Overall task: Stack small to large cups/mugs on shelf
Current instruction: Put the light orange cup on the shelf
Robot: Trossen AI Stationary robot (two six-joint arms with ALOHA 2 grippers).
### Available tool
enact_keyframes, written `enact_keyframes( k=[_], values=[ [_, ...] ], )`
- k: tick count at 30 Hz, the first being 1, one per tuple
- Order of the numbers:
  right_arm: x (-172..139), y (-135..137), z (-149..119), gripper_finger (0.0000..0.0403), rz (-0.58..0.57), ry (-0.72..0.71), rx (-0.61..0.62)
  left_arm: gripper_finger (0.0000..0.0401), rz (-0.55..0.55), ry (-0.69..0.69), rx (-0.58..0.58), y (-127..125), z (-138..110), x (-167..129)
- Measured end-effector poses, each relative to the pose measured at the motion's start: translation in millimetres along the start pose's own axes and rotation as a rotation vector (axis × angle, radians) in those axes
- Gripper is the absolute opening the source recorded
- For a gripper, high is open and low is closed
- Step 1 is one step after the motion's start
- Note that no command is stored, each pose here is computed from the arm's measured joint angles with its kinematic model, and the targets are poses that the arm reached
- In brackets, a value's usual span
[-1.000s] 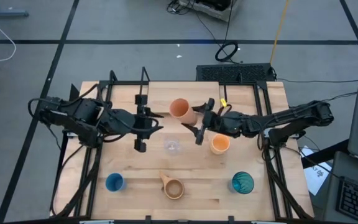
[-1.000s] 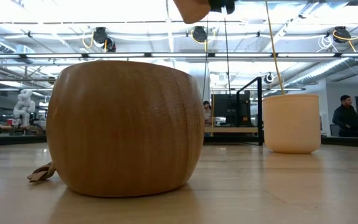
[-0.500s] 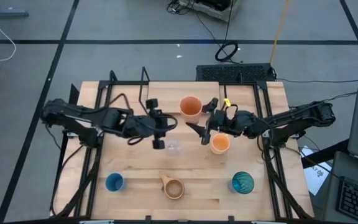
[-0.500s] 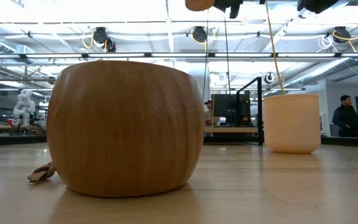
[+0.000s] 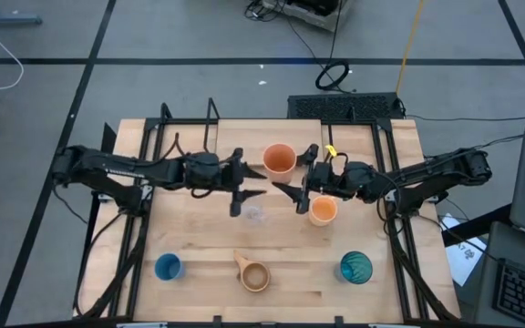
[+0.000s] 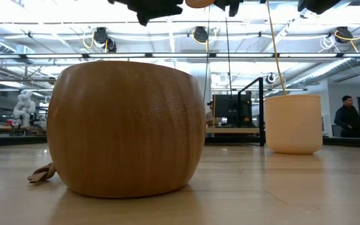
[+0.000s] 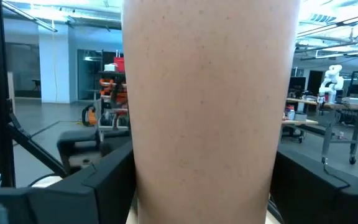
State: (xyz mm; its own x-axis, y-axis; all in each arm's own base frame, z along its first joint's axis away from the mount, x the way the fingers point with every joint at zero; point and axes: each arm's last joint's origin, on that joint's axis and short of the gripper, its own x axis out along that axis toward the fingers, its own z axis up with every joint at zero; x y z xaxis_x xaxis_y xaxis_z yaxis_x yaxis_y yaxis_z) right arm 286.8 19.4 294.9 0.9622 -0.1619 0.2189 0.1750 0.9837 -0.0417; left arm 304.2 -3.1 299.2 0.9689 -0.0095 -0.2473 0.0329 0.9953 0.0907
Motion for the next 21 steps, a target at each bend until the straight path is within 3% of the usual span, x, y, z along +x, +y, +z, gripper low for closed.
enact_keyframes(
  k=[7, 13, 21],
  values=[
    [0.6, 0.2, 0.2, 0.0295, -0.001, -0.012, 0.013, 0.0294, 0.009, -0.126, -0.066, 2.5, -12.6, 2.3],
    [2.1, 1.2, -3.0, 0.0295, 0.012, -0.004, 0.034, 0.0387, -0.004, -0.201, -0.103, 2.5, -5.6, 1.2],
    [5.4, 2.7, -5.8, 0.0295, 0.042, -0.036, 0.043, 0.0378, 0.001, -0.255, -0.126, 4.1, -3.5, 5.0]
  ],
)
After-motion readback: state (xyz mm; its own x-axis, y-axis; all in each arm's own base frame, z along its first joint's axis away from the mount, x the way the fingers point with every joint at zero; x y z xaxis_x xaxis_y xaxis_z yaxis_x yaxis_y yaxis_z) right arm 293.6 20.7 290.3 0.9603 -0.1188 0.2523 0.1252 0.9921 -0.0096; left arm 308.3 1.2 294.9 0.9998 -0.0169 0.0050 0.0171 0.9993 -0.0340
